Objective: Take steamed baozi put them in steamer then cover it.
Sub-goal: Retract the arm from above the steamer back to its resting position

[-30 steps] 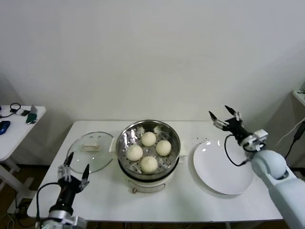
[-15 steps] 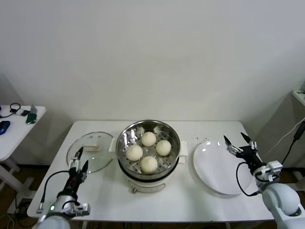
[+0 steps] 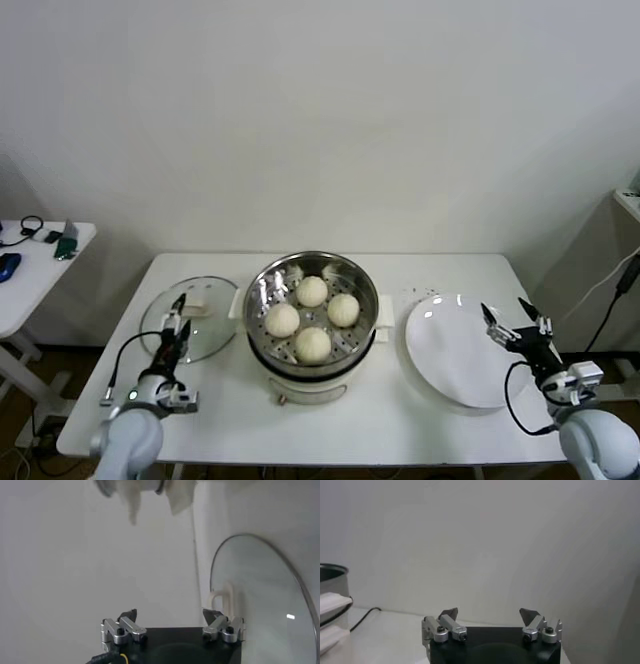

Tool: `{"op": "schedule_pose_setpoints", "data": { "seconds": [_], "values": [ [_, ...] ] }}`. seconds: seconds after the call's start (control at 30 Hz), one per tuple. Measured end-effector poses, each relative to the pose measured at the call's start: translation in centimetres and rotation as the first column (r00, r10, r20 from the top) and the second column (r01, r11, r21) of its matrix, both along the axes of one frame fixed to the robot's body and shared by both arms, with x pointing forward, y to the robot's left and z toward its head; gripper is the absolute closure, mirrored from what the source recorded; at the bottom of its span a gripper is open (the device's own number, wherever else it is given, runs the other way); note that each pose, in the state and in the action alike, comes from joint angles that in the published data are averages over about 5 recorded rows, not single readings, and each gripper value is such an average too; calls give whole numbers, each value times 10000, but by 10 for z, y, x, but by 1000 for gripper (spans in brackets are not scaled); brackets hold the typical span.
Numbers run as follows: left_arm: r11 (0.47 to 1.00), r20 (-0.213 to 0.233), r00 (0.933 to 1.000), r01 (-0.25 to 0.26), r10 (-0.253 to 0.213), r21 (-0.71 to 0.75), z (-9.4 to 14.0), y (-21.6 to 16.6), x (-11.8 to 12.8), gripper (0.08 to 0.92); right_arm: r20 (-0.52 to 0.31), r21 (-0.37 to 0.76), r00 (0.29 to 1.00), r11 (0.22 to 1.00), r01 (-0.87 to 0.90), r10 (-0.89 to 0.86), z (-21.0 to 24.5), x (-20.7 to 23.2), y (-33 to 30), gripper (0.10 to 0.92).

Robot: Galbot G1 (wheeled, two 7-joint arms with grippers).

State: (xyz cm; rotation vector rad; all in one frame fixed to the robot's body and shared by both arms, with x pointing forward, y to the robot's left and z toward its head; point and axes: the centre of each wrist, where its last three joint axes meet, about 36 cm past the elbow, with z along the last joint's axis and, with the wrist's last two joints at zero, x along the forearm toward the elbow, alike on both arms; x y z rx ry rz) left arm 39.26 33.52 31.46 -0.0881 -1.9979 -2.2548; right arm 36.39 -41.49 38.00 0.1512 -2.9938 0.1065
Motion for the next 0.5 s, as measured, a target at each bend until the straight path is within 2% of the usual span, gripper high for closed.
{"op": "schedule_pose_setpoints", "data": {
  "seconds": [0.5],
  "values": [
    [9991, -235, 9988, -435, 435, 18, -28, 14, 50, 177, 10, -414, 10000, 9991, 0, 0, -2, -9, -3, 200]
  ]
}}
